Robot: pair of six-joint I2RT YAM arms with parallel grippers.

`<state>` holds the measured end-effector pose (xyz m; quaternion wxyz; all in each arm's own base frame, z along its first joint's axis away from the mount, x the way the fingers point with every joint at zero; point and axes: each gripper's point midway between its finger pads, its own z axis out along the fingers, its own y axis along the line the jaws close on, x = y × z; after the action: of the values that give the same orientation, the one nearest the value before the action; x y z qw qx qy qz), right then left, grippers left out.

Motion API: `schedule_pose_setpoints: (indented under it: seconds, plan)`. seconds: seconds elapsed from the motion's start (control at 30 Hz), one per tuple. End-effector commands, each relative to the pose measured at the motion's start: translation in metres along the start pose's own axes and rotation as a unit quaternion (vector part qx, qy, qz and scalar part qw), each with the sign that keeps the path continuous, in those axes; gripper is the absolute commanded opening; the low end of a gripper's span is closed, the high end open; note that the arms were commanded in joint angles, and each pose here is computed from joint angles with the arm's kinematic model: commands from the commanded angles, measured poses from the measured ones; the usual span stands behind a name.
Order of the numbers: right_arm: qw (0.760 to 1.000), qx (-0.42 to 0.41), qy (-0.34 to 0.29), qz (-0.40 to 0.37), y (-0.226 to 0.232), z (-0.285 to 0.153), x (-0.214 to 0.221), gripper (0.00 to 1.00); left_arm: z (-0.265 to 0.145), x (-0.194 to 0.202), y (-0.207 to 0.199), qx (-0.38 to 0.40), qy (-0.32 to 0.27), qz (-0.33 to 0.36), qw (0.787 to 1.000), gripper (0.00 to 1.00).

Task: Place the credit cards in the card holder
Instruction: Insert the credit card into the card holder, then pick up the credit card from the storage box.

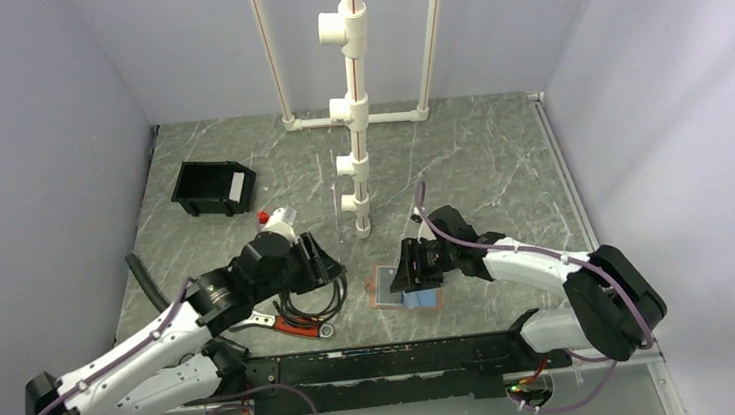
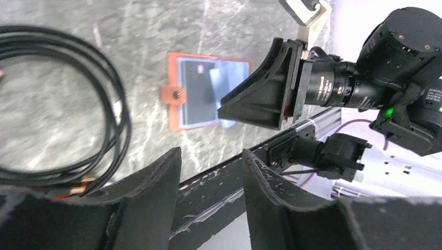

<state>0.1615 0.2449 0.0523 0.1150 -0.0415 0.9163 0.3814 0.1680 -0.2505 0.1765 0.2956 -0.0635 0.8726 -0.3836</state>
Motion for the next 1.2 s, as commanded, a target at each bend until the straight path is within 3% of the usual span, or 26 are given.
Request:
schedule_pose_setpoints:
  seconds: [0.0, 0.17, 0.33, 0.43, 0.5, 0.6, 0.8, 0.9, 1.03, 1.17]
  plan:
    - [0.999, 0.030, -0.038, -0.013, -0.001, 0.002, -0.023, 0.49, -0.031, -0.006, 0.033, -0.074, -0.010, 0.014, 0.997, 0.54]
    - [0.991, 0.125, -0.056, -0.004, -0.032, -0.014, -0.023, 0.49, -0.050, -0.026, 0.041, -0.102, -0.027, 0.020, 0.994, 0.62]
    - [0.974, 0.212, -0.074, -0.022, -0.058, -0.035, -0.028, 0.56, -0.062, -0.074, 0.059, -0.160, -0.049, 0.033, 0.985, 0.70]
    - [0.980, 0.178, -0.075, -0.051, -0.042, -0.037, -0.031, 0.62, -0.064, -0.117, 0.077, -0.184, -0.061, 0.030, 0.981, 0.72]
    - [0.984, 0.138, -0.084, -0.070, -0.026, -0.037, -0.035, 0.69, -0.070, -0.156, 0.097, -0.210, -0.084, 0.022, 0.974, 0.86]
    - [0.986, 0.103, -0.089, -0.097, -0.012, -0.038, -0.037, 0.75, -0.076, -0.212, 0.123, -0.233, -0.122, 0.020, 0.965, 0.99]
    - [0.985, 0.077, -0.075, -0.138, -0.003, -0.036, -0.036, 0.80, -0.044, -0.296, 0.172, -0.295, -0.110, 0.038, 0.948, 0.99]
    - [0.984, 0.071, -0.074, -0.147, 0.000, -0.037, -0.038, 0.81, -0.022, -0.324, 0.200, -0.294, -0.091, 0.034, 0.951, 0.98]
    - [0.984, 0.057, -0.073, -0.153, 0.005, -0.038, -0.037, 0.81, 0.000, -0.345, 0.226, -0.291, -0.078, 0.053, 0.952, 0.97]
    - [0.984, 0.060, -0.075, -0.153, 0.001, -0.041, -0.037, 0.82, 0.019, -0.343, 0.247, -0.268, -0.040, 0.051, 0.961, 0.97]
